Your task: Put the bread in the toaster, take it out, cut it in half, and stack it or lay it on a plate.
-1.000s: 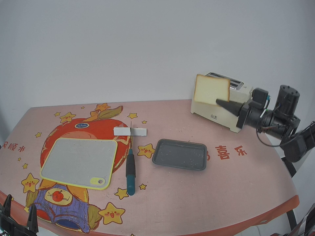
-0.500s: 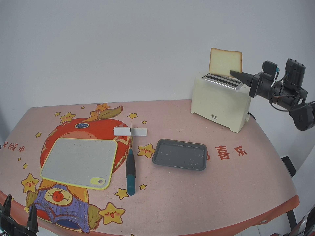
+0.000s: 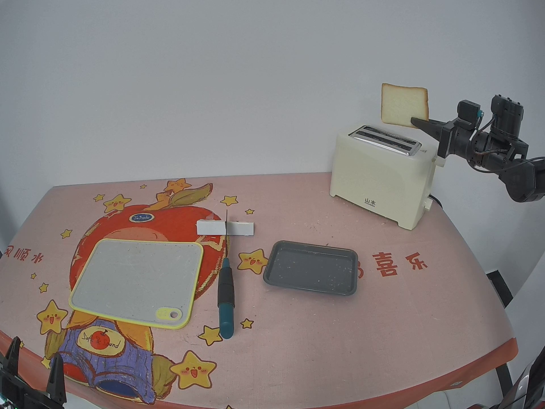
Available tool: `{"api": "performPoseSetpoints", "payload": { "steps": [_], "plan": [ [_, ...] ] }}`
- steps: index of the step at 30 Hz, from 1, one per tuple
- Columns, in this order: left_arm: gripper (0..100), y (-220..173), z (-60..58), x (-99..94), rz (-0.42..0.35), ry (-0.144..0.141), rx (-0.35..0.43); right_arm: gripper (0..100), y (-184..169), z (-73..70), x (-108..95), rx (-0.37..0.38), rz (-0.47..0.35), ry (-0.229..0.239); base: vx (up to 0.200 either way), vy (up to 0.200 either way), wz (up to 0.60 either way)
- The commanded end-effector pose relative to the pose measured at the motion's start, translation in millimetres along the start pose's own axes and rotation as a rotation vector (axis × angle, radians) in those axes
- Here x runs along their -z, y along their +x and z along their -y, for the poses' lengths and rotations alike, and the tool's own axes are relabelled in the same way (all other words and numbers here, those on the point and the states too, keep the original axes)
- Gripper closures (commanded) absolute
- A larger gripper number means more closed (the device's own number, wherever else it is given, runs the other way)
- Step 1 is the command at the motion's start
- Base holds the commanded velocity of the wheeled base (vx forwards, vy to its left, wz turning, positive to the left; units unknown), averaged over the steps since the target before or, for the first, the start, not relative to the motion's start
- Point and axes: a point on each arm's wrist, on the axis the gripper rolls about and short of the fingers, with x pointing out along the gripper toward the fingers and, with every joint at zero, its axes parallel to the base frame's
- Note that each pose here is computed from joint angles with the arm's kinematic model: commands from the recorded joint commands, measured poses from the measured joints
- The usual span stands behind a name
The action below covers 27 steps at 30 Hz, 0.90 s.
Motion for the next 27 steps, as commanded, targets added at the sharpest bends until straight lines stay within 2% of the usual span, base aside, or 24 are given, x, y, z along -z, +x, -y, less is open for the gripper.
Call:
{"api": "performPoseSetpoints", "payload": {
  "steps": [1,4,7,12,27],
  "plan": [
    [0,0,0.1,5.2,-0.001,0.0,0.0,100,10,7.8,14,0.001,-0.021,0.015,0.0,0.0,0.0],
    [0,0,0.1,5.2,-0.001,0.0,0.0,100,12,7.4,16,-0.003,-0.028,0.017,0.0,0.0,0.0],
    [0,0,0.1,5.2,-0.001,0.0,0.0,100,18,13.2,28,0.0,-0.049,0.025,0.0,0.0,0.0],
    [0,0,0.1,5.2,-0.001,0.0,0.0,100,21,21.1,38,0.01,-0.066,-0.015,0.0,0.0,0.0],
    [0,0,0.1,5.2,-0.001,0.0,0.0,100,25,26.9,38,0.014,-0.066,-0.019,0.0,0.0,0.0]
  ]
}}
